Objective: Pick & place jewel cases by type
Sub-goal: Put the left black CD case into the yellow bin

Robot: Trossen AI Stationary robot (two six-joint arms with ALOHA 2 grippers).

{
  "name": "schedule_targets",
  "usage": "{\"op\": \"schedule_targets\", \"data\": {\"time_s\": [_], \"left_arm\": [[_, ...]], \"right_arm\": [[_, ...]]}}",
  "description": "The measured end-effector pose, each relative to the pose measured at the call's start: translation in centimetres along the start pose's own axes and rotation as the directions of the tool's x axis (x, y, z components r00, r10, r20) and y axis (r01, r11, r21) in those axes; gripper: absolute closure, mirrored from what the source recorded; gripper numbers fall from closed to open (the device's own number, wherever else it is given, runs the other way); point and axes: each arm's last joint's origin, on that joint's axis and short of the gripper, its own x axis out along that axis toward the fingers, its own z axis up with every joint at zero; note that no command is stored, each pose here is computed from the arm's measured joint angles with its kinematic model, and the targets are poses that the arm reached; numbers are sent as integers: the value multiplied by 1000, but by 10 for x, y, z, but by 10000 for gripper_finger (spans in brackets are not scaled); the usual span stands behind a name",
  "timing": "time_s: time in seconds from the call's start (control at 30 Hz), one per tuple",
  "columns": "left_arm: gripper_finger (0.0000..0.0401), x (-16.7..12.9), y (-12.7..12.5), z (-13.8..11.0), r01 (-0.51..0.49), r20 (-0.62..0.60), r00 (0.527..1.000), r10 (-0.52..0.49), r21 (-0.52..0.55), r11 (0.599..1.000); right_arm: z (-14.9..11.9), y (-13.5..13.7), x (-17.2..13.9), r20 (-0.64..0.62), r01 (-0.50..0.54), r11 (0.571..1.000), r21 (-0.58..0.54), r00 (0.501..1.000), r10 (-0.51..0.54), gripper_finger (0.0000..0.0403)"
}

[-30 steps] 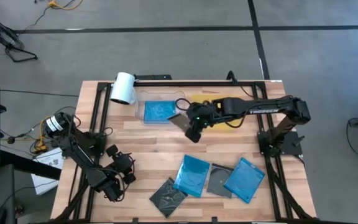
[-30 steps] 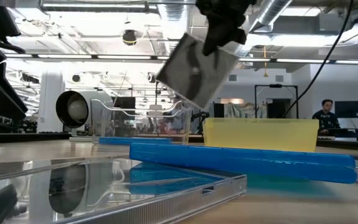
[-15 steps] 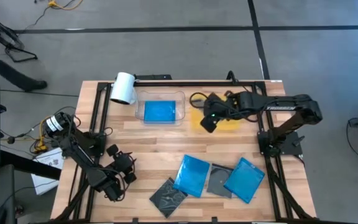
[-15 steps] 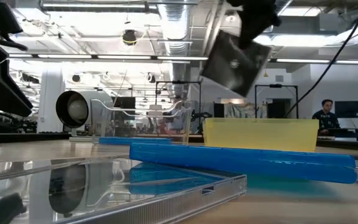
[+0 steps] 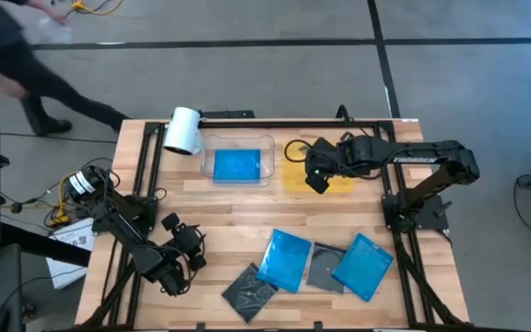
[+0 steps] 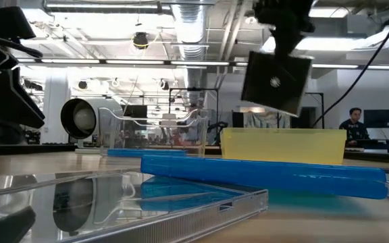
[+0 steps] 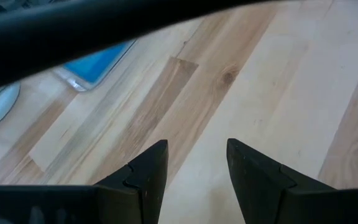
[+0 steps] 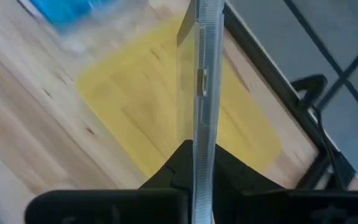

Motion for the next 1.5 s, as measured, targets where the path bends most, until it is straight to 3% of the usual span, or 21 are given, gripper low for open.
{"op": "schedule_targets", "data": {"time_s": [0.3, 0.47, 0.6, 0.83, 1.0, 1.2, 1.5], "left_arm": [[241, 2, 1, 2, -10, -4, 1000, 10, -3, 1000], [241, 4, 1, 3, -16, -9, 1000, 16, -8, 1000], [241, 5, 1, 4, -21, -10, 1000, 20, -12, 1000], [241, 7, 2, 6, -31, -14, 999, 30, -21, 999], [241, 8, 2, 6, -33, -15, 999, 33, -23, 999], [241, 8, 0, 6, -21, -14, 1000, 21, -33, 999], [241, 8, 0, 6, -16, -12, 1000, 16, -29, 999]], "right_arm": [[-15, 3, 45, -72, 3, 997, -74, 997, -9, 359], [-17, 2, 60, -76, -18, 991, -130, 997, 8, 381], [-15, 4, 62, -58, -57, 982, -181, 997, 47, 386], [-14, 6, 62, -92, -174, 953, -248, 984, 156, 352], [-13, 7, 63, -90, -189, 933, -306, 981, 170, 360], [-9, 3, 67, -103, -252, 916, -312, 968, 231, 376], [-7, -1, 69, -124, -327, 885, -331, 945, 303, 360]]}}
